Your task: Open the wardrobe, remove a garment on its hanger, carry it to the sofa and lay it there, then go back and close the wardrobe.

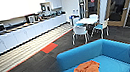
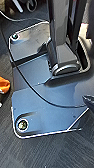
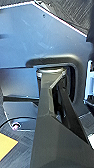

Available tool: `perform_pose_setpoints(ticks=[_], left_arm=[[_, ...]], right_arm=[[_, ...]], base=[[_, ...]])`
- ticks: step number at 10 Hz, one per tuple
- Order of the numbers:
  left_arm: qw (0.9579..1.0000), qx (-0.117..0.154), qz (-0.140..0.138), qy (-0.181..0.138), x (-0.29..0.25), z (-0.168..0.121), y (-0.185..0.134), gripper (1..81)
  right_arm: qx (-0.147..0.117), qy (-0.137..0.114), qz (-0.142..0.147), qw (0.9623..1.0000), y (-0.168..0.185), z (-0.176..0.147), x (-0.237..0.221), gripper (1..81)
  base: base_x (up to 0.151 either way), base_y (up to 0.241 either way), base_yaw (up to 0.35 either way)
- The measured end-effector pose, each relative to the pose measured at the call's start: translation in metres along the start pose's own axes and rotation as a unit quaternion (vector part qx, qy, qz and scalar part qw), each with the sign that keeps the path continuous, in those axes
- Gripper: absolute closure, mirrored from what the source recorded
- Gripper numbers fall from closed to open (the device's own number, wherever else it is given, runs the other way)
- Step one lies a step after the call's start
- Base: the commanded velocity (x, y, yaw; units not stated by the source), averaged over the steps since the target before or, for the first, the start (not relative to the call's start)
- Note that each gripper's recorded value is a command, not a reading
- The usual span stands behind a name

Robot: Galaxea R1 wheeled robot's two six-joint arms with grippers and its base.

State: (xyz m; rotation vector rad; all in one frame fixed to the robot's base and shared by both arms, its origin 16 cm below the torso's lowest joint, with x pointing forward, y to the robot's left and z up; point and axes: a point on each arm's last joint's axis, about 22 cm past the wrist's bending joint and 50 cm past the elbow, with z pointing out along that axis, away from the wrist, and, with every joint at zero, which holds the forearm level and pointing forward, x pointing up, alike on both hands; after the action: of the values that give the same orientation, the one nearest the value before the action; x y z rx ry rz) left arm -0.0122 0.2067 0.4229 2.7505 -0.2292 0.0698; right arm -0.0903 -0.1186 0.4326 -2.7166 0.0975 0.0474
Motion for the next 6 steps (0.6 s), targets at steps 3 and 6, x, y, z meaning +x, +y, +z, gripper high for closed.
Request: perform_pose_setpoints(ticks=[3,6], left_arm=[[1.0,-0.002,0.01,0.0,0.002,0.001,0.003,1.0],[0.9999,-0.001,0.013,-0.005,0.001,0.005,0.009,1.0]], right_arm=[[-0.002,-0.001,-0.001,1.0,0.001,0.0,-0.002,1.0],[-0.014,-0.006,-0.009,0.9998,0.012,-0.002,-0.005,1.0]], base=[[0.0,0.0,0.298],[0.0,0.0,0.299]])
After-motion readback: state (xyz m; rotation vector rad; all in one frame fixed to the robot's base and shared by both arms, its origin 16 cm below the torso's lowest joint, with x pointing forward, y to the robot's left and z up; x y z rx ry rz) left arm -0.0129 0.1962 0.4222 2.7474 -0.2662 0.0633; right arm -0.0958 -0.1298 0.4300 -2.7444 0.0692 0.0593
